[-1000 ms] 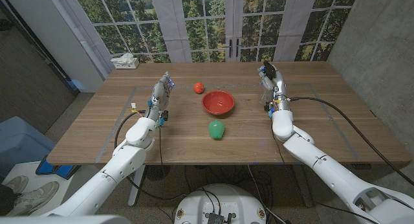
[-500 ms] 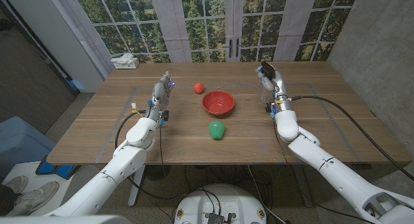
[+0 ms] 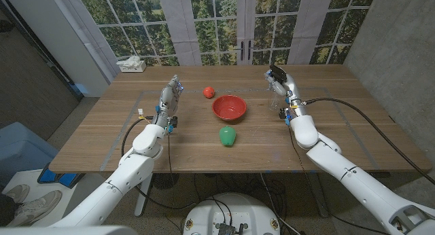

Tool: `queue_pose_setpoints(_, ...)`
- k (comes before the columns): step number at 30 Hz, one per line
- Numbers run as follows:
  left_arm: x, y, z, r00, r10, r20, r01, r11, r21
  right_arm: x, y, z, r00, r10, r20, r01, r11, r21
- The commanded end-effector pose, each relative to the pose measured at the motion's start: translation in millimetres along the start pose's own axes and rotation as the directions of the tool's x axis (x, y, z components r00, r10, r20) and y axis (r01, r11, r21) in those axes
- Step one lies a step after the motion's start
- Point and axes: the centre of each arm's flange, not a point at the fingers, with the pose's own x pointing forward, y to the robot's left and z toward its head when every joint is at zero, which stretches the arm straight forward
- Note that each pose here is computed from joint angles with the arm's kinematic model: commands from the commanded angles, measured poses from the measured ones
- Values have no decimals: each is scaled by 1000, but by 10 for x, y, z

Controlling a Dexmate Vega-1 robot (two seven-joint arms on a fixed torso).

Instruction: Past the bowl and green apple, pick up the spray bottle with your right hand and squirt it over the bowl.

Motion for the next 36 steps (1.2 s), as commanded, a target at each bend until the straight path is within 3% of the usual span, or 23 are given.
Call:
queue_pose_setpoints(1,-51,-5,10,1000,5,6,-5,1000,0,22,91,91,997,80,23,-80,997,5)
queue_pose_setpoints(18,-81,7,6,1000,13,13,-13,1000,-3,87,244,190,985,166,46,-166,986,-10)
queue_pose_setpoints(36,-95,19,-10,1000,17,17,-16,1000,-11,155,311,321,957,285,56,-283,958,-44)
